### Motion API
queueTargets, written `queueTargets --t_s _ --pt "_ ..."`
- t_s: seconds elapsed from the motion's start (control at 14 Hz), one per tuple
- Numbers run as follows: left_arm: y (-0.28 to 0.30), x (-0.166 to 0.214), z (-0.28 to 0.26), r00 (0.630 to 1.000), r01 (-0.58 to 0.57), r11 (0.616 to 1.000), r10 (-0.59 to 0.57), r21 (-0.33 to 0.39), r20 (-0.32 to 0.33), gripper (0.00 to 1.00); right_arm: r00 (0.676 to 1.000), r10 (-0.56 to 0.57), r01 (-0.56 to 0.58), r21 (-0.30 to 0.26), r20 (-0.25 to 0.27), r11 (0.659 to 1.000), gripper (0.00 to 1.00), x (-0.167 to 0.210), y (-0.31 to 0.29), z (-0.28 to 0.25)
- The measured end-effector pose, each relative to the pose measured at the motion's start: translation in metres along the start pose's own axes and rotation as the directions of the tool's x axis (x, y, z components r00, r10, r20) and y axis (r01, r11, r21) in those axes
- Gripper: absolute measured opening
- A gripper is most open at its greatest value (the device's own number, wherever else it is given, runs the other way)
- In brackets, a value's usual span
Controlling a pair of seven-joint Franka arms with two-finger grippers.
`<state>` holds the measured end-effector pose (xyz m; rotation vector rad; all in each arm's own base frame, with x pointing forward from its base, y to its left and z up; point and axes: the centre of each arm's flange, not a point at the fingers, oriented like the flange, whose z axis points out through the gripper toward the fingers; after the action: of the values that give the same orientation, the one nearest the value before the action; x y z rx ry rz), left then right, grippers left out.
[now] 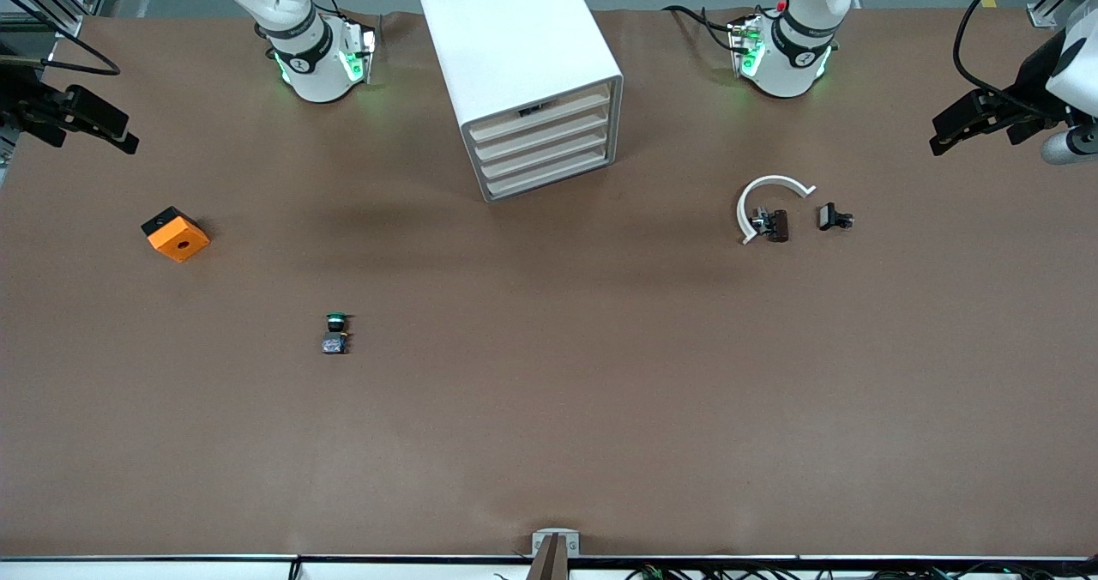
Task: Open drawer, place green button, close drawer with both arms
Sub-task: 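Move the right gripper toward the button while the left gripper approaches the cabinet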
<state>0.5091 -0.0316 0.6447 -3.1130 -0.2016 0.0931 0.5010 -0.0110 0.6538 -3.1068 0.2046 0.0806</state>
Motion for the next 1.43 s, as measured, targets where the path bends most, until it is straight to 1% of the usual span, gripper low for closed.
queueTargets --t_s 0.36,0.57,0.71,0.86,0.93,1.0,1.14,1.21,1.29,1.43 --pt "-0.001 0.005 0.007 1.0 0.002 1.0 -0.002 0.0 0.014 1.0 1.0 0.0 0.0 0.0 0.0 1.0 1.0 0.0 0.0 0.0" --pt "-0.002 0.021 0.021 0.999 0.005 1.0 -0.005 -0.004 0.037 1.0 1.0 0.0 0.0 0.0 0.0 1.0 1.0 0.0 0.0 0.0" --pt "0.003 0.033 0.036 0.998 -0.001 1.0 0.002 -0.005 0.064 1.0 1.0 -0.002 0.002 0.0 0.0 1.0 1.0 0.0 -0.001 0.0" --pt "0.013 0.043 0.056 0.994 0.014 1.0 -0.013 -0.009 0.106 1.0 1.0 -0.005 0.005 -0.001 0.0 1.0 1.0 0.0 -0.003 0.0" --pt "0.021 0.049 0.07 0.99 0.04 0.999 -0.036 -0.026 0.138 1.0 1.0 -0.006 0.006 -0.001 0.0 1.0 1.0 0.0 -0.003 0.0" --pt "0.032 0.054 0.086 0.981 0.079 0.996 -0.069 -0.05 0.18 1.0 1.0 -0.006 0.006 -0.001 0.0 1.0 1.0 0.0 -0.003 0.0" --pt "0.06 0.066 0.125 0.952 0.158 0.983 -0.126 -0.093 0.279 1.0 1.0 -0.008 0.008 -0.001 -0.005 1.0 1.0 0.002 -0.005 0.001" --pt "0.075 0.073 0.146 0.939 0.179 0.979 -0.139 -0.102 0.314 1.0 1.0 -0.013 0.013 0.0 -0.014 1.0 1.0 0.004 -0.007 0.002" --pt "0.092 0.08 0.169 0.931 0.192 0.976 -0.148 -0.104 0.335 1.0 1.0 -0.021 0.021 0.0 -0.019 1.0 1.0 0.007 -0.012 0.004" --pt "0.129 0.09 0.216 0.911 0.233 0.969 -0.188 -0.083 0.366 1.0 0.999 -0.047 0.047 -0.002 -0.005 0.999 1.0 0.014 -0.026 0.015"
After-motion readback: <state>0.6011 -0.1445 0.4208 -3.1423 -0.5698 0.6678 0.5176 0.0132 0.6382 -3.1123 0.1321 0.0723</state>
